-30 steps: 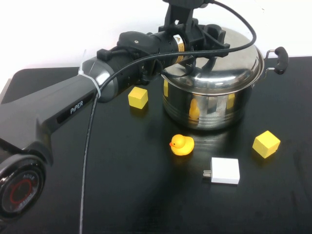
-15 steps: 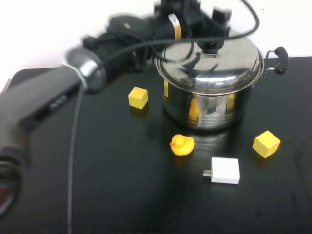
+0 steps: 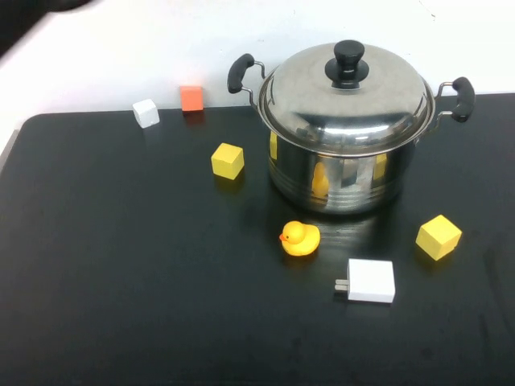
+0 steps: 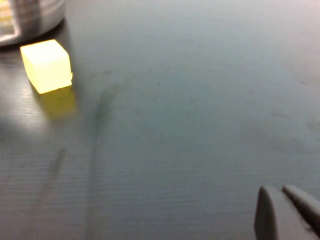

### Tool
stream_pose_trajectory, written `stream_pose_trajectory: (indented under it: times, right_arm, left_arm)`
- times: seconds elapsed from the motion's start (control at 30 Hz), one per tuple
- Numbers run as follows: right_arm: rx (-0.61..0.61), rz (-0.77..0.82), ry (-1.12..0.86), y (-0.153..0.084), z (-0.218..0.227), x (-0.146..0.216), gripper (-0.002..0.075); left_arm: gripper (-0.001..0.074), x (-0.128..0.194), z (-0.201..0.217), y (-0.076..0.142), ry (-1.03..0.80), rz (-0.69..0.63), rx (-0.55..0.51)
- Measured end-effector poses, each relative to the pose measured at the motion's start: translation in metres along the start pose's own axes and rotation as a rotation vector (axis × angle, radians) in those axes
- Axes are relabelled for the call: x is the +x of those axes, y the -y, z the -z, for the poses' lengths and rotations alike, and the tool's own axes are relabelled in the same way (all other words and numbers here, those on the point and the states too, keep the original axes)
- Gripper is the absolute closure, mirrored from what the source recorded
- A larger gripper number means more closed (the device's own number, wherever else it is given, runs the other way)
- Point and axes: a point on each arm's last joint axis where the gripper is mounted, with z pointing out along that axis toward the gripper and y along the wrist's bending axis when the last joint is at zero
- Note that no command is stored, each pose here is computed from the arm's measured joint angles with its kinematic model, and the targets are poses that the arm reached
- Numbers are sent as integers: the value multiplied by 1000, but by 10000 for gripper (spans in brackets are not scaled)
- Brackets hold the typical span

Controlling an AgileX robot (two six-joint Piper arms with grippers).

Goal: Cover the pot

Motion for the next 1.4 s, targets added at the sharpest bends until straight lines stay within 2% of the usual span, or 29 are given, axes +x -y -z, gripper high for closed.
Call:
stream_pose_trajectory:
  times: [0.1,0.2,0.3,0.47,0.67,0.8,1.03,1.4]
  right_arm:
    - [0,0,0,0,0,0,728]
    - [0,0,0,0,0,0,728]
    - [0,0,0,0,0,0,728]
    - [0,-2,0,0,0,0,728]
    - [0,-2,0,0,0,0,728]
    - [0,-2,0,0,0,0,728]
    - [0,-2,0,0,0,0,728]
    - [0,-2,0,0,0,0,728]
  left_arm:
    - [708,-15,24,-28,-62,-9,-259]
    - [726,-16,51,-50,-269,-16,-467]
    - [732,-15,77,-62,-497,-2,-543]
    - [735,-30,113,-65,-615,60,-427]
    - [735,-66,183,-86,-503,142,-350]
    - [735,-76,239,-100,-408,205,-307]
    - [735,-60,288,-107,-355,228,-258]
    - [735,-43,311,-112,-414,245,-286]
